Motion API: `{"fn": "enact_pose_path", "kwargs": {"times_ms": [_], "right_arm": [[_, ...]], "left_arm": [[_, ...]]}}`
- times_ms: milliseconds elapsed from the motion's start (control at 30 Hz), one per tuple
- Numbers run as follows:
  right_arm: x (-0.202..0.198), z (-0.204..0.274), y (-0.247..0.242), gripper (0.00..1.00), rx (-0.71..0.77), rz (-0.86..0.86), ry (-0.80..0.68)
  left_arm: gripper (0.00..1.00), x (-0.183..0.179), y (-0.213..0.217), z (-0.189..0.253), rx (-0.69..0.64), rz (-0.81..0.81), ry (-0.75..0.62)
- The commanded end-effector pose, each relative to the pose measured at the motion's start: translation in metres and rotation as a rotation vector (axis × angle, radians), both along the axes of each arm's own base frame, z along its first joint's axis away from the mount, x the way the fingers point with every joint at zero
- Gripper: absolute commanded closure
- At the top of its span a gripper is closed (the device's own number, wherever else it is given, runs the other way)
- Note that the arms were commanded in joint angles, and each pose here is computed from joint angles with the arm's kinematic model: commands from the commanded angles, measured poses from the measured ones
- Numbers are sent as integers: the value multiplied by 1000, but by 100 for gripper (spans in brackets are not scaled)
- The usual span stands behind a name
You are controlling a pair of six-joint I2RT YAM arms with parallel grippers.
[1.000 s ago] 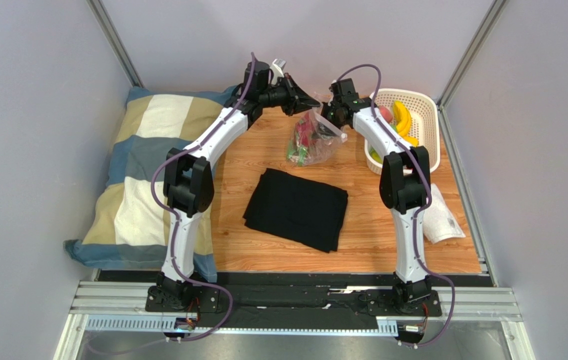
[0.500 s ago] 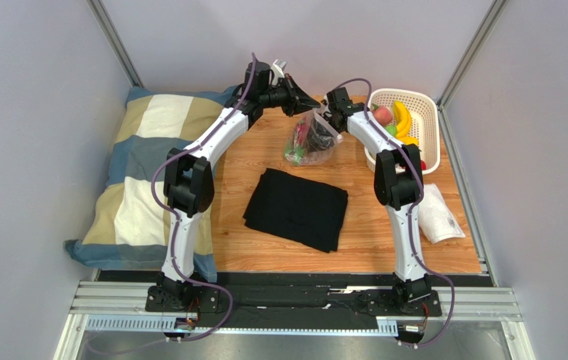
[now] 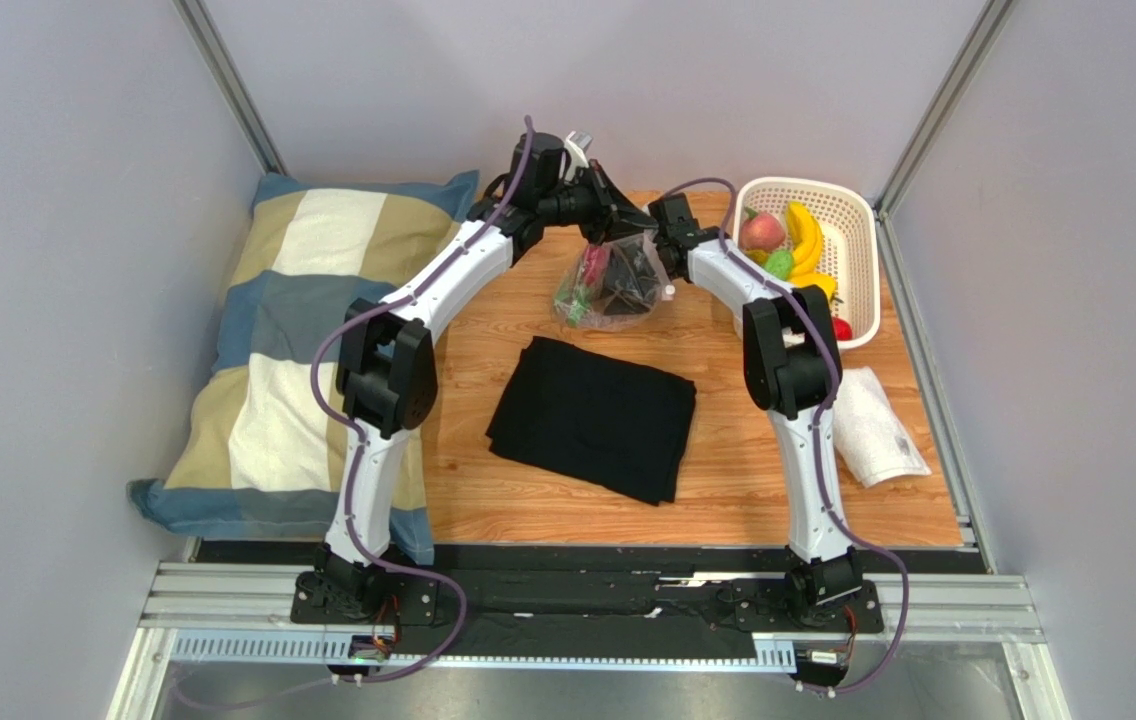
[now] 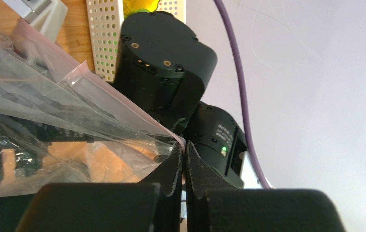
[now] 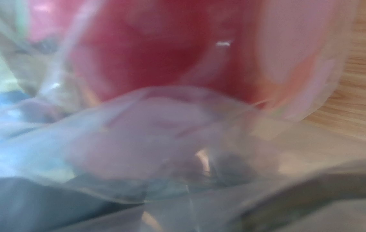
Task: Open the zip-top bag and remove the fake food
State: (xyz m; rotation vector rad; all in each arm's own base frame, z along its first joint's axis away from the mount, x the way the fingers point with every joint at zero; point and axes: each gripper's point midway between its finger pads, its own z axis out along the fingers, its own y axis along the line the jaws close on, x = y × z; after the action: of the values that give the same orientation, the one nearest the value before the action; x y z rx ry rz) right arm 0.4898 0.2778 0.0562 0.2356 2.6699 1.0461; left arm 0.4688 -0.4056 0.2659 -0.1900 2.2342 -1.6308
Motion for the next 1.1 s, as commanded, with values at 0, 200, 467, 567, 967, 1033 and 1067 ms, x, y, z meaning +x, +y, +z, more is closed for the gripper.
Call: {"fn": "enact_pose_path", "kwargs": {"times_ms": [0,200,467,567,967,1033,1067], "right_arm": [[9,4,-19,52,-8,-119,9],[31,46,-62,52,-207,-123,-133],[18,75,-90,50,-396,0,-191],[7,70,-82,51,-357,39,-156],[-11,35,-37,60,-238,178,-121],[-9,32,-33,59,-218,168,-119],[-8,29,-31,58,-209,170,-116]], "left_arm": [[100,-25,-18,84,-138,-72,-152],[100,-26,-20,100,-163,-62,-165],[100,-12,7,125,-187,29,-186],[100,-3,23,111,-155,68,-166],[100,-9,25,86,-132,54,-134],[100,-10,22,87,-134,46,-137],[100,-10,21,89,-136,41,-142]]}}
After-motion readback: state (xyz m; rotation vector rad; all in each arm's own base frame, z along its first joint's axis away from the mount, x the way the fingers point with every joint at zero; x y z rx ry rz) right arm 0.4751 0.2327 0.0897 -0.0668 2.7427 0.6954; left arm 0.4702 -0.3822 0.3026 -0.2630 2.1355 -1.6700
